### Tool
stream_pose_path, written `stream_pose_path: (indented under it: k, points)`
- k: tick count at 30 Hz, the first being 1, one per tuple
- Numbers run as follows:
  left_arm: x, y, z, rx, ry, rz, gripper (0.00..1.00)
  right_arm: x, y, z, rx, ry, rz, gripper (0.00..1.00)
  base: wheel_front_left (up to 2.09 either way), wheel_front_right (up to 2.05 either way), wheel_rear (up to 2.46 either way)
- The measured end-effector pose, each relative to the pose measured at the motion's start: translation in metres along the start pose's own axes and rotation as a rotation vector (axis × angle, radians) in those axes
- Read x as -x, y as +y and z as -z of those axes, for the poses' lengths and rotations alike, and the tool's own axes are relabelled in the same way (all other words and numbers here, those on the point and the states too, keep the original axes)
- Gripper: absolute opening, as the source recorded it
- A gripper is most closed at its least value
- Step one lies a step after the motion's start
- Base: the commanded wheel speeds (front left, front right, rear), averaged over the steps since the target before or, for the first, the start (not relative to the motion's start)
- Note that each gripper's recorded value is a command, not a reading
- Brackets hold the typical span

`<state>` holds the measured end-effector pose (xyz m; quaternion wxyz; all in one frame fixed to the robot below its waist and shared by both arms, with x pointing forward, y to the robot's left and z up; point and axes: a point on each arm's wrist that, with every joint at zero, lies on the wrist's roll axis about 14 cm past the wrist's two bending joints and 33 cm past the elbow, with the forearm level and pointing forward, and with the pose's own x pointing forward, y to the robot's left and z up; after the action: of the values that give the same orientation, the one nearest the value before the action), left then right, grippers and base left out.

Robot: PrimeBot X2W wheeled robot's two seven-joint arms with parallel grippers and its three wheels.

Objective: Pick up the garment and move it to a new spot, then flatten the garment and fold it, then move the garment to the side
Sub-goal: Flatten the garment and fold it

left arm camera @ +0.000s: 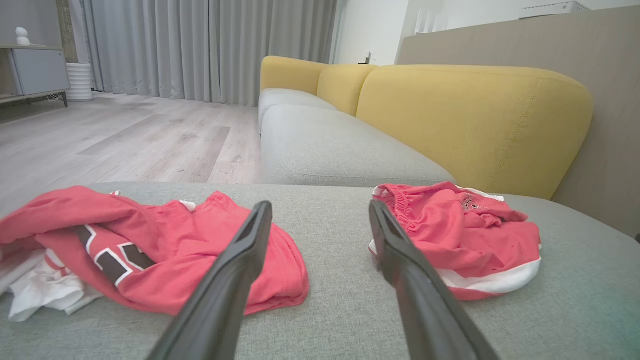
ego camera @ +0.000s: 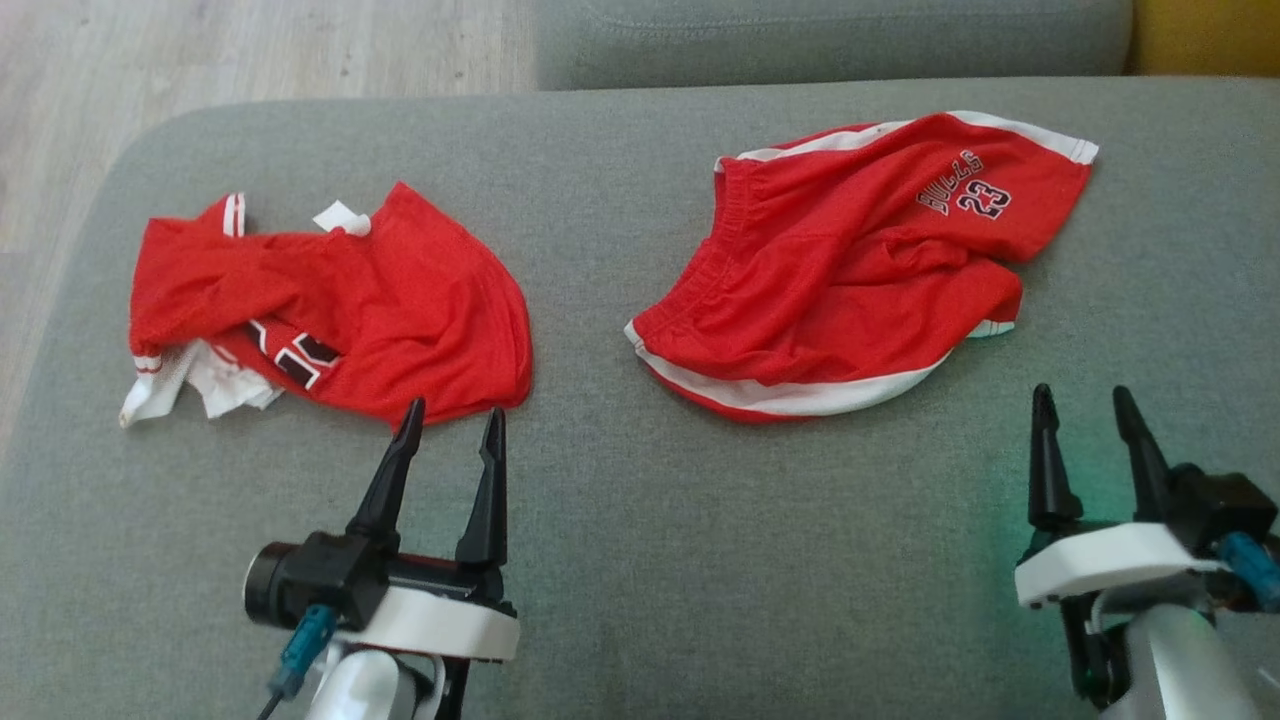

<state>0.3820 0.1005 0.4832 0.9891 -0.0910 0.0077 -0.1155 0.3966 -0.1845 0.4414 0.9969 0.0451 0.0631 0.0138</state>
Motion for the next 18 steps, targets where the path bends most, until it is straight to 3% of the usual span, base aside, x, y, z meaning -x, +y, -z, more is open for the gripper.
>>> stream_pose_path:
  k: [8, 18]
  points:
    - [-0.009, 0.011, 0.001, -0.003, 0.002, -0.018, 1.0, -0.037, -0.009, 0.015, 0.02, 0.124, 0.034, 1.0, 0.0, 0.0, 0.0]
    - [-0.004, 0.04, 0.016, -0.006, 0.051, -0.104, 1.0, -0.09, 0.005, 0.042, 0.029, 0.258, 0.022, 1.0, 0.0, 0.0, 0.0]
